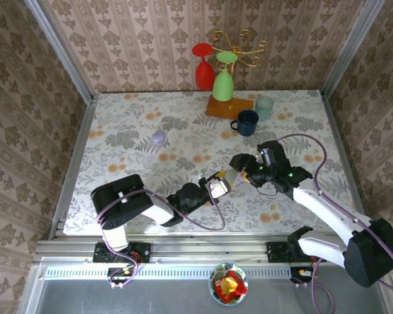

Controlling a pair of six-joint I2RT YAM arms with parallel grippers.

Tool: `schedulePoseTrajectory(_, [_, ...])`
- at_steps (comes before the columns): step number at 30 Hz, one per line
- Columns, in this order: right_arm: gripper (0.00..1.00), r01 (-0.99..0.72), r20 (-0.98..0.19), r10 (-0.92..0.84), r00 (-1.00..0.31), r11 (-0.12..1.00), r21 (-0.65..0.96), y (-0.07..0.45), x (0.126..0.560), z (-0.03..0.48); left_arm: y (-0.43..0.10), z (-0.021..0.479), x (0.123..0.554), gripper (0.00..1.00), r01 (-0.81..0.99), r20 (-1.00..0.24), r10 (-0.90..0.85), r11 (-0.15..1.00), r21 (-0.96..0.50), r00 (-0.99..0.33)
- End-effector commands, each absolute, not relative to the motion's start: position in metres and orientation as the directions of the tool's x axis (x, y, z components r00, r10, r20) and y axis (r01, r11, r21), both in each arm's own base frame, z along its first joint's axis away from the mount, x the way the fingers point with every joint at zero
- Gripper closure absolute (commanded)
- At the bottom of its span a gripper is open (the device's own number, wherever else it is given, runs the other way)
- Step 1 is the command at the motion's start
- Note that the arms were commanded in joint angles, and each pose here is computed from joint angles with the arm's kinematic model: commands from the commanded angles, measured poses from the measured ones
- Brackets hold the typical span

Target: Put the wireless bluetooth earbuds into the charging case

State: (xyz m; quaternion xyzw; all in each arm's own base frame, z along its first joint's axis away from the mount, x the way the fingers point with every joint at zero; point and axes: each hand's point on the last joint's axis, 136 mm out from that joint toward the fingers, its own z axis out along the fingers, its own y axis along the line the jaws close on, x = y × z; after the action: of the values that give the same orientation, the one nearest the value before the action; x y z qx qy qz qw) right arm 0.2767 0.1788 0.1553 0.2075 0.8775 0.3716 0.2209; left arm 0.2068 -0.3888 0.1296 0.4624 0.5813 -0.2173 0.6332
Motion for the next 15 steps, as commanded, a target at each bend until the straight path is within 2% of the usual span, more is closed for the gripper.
schedulePoseTrajectory(1, [0.20,-0.043,-0.438,0.427,-0.791,0.676,0.736,0.179,0.285,0.193,-0.378,0.162,0.206,0.75,0.865,-0.982,0.106,0.464,0.188,0.157])
schedulePoseTrajectory(3, [0.20,-0.109,-0.448,0.414,-0.792,0.626,0.772,0.184,0.283,0.206,-0.370,0.177,0.210,0.75,0.880,-0.993,0.038,0.460,0.118,0.114])
schedulePoseTrajectory(7, [0.20,-0.229,-0.426,0.380,-0.821,0.465,0.855,0.202,0.274,0.236,-0.359,0.211,0.214,0.75,0.933,-0.995,-0.102,0.358,-0.026,0.012])
schedulePoseTrajectory(15, [0.19,-0.289,-0.390,0.318,-0.864,0.320,0.902,0.224,0.269,0.251,-0.343,0.251,0.205,0.76,0.979,-0.981,-0.193,0.195,-0.065,-0.027])
